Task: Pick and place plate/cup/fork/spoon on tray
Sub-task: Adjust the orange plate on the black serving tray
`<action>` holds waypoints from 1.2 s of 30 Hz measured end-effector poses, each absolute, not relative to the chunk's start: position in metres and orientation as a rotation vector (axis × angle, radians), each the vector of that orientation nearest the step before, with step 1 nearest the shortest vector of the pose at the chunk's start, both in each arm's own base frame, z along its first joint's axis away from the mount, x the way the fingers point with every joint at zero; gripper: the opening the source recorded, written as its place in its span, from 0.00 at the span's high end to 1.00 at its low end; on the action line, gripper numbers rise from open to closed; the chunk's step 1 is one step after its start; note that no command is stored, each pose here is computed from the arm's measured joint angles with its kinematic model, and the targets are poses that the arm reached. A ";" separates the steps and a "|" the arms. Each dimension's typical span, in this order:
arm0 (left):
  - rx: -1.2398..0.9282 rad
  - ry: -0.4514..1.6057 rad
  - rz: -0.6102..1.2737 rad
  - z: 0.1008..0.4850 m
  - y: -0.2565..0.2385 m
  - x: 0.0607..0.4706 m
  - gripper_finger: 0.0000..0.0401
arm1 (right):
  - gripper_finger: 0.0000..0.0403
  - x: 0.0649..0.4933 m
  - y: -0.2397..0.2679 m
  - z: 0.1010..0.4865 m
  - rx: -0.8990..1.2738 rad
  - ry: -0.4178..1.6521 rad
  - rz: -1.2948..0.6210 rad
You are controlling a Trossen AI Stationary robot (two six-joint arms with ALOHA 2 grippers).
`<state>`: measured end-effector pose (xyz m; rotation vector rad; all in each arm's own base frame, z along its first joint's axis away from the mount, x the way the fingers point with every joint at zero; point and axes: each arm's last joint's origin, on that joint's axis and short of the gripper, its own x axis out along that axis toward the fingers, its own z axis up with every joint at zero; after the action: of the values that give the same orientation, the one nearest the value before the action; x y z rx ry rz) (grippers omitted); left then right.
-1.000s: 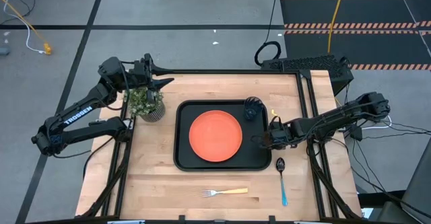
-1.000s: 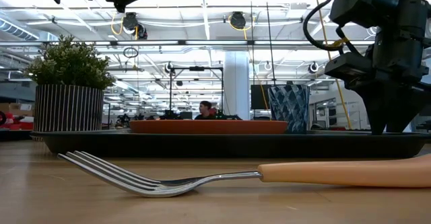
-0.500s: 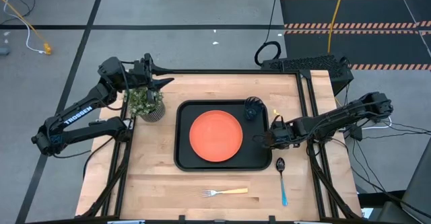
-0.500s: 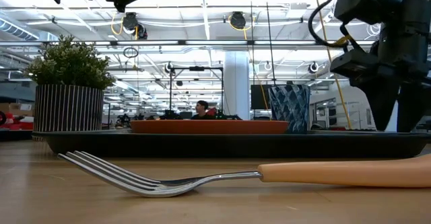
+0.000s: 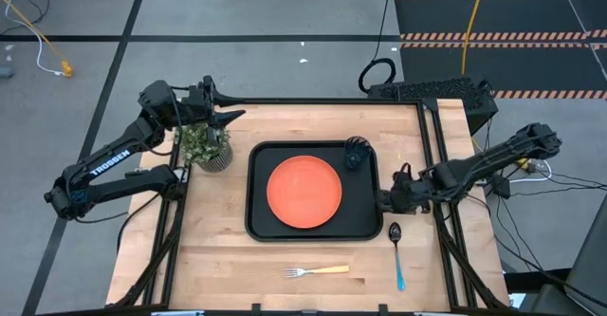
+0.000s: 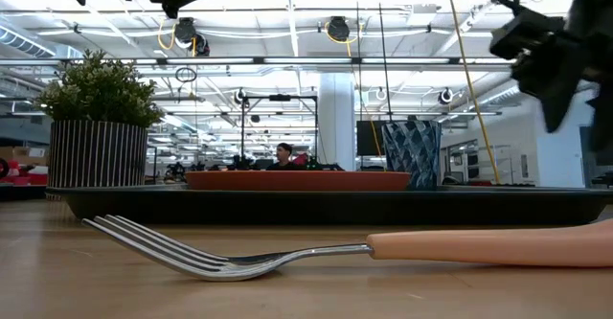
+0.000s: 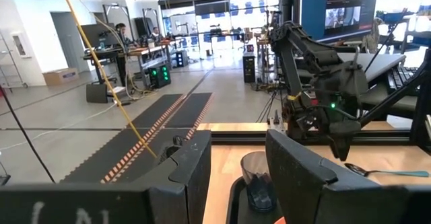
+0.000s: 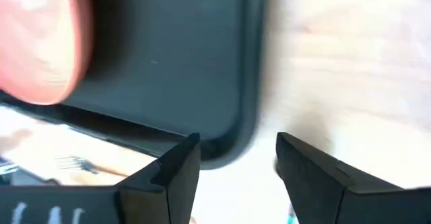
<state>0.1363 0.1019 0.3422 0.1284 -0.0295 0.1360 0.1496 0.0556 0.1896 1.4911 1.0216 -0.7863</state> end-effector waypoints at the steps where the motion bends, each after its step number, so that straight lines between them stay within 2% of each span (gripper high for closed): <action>1: 0.128 -0.029 0.136 0.342 0.102 0.136 0.64 | 0.54 0.148 0.059 0.189 1.495 1.036 -0.797; 7: 0.124 -0.023 0.136 0.342 0.102 0.136 0.64 | 0.54 0.150 0.083 0.188 1.538 1.013 -0.742; 15: 0.121 -0.020 0.136 0.341 0.101 0.135 0.64 | 0.55 0.166 0.123 0.205 1.529 0.997 -0.690; 24: 0.167 -0.048 0.138 0.348 0.093 0.126 0.64 | 0.55 0.192 0.168 0.196 1.519 1.062 -0.808; 29: 0.179 -0.058 0.139 0.349 0.091 0.124 0.64 | 0.55 0.203 0.186 0.198 1.497 1.177 -0.909; 36: 0.215 -0.110 0.142 0.355 0.091 0.124 0.64 | 0.55 0.221 0.183 0.215 1.325 1.040 -0.999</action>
<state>0.1239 0.0906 0.3551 0.2146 -0.1101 0.1416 0.2209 0.1830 0.2149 1.3249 1.0405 -0.9994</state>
